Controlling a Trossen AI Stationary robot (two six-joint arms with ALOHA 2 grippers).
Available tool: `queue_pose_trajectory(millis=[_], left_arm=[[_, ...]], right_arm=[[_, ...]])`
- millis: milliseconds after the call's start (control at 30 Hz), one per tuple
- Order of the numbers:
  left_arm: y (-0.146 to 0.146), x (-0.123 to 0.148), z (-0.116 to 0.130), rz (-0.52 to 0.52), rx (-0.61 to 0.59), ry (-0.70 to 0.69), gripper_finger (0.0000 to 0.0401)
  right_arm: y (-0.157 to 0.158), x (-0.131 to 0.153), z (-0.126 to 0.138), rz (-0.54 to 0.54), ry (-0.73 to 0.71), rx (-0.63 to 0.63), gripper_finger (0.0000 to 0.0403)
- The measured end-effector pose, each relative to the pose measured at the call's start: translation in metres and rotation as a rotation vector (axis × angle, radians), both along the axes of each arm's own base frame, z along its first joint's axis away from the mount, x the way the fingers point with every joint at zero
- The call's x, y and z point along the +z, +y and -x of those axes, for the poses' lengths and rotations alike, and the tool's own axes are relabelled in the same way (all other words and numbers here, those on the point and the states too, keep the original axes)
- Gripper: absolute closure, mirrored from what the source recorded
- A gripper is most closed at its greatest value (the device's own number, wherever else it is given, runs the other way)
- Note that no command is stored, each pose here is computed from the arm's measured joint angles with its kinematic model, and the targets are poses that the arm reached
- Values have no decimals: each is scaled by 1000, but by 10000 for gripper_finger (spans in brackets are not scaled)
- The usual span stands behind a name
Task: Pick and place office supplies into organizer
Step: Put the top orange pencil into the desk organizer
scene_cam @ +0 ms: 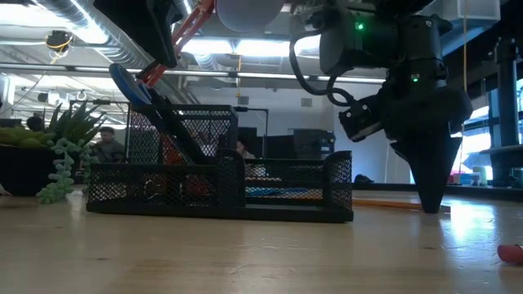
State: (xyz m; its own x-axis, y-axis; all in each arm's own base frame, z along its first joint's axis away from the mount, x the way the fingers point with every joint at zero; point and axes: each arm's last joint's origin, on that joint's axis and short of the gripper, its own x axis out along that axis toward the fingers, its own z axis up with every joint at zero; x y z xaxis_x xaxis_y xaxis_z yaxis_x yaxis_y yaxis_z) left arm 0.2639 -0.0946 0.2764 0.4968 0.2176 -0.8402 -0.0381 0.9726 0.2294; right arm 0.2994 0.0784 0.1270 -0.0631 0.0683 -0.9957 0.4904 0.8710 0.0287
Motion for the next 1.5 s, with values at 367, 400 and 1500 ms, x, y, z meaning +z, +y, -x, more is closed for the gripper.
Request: queue_pose_trajectory(millis=[367,400,1500], left_arm=[[0,0,0,0,0,0,285],[0,0,0,0,0,0,285],[0,0,0,14,23,-7,285]], right_arm=[[0,-1,1,1,8,6,230],[0,-1,1,8,6,7,230],[53,-8,24,367,-208,-116,230]])
